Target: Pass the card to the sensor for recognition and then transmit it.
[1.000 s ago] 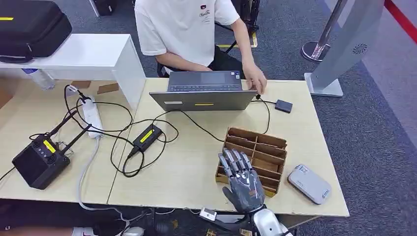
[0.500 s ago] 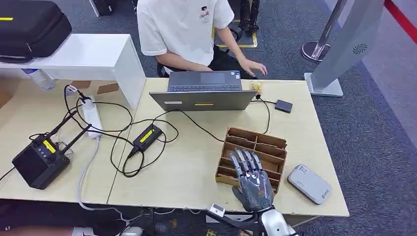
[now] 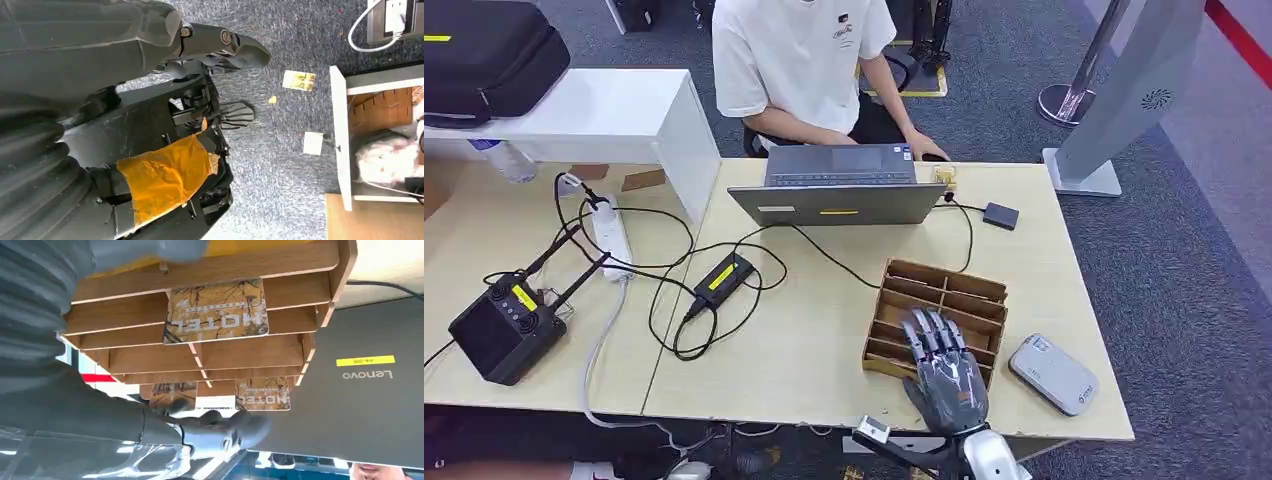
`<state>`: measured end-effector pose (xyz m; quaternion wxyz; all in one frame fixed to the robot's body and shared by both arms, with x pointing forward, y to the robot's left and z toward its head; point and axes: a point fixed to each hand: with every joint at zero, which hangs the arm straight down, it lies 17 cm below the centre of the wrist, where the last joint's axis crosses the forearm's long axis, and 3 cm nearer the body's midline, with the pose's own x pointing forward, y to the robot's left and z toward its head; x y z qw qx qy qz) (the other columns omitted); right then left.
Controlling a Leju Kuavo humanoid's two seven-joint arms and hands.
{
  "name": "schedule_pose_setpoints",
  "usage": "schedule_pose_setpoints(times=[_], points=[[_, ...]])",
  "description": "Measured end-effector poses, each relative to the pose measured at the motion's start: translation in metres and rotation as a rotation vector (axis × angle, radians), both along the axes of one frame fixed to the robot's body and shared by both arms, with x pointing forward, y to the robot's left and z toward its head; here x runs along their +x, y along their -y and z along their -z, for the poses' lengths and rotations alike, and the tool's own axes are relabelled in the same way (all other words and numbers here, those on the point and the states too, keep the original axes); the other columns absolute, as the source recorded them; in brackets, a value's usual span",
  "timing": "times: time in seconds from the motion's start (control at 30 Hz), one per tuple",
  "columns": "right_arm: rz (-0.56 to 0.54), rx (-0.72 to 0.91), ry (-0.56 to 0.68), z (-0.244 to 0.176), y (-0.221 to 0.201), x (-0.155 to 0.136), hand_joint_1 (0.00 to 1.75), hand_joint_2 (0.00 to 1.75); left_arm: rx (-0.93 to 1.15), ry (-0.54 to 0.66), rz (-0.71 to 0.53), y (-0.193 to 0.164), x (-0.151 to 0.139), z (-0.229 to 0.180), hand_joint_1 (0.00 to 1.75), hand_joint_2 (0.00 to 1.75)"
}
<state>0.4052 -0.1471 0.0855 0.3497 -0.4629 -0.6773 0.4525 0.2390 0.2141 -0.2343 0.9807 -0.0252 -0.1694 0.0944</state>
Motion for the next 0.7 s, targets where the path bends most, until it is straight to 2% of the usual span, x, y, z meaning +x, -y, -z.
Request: schedule_pose_setpoints(times=[0.7], points=[[-0.010, 0.012, -0.011, 0.004, 0.011, 0.002, 1.75, 1.75, 0.027, 0.016, 0.015, -0.003, 0.002, 0.000, 0.00, 1.75]])
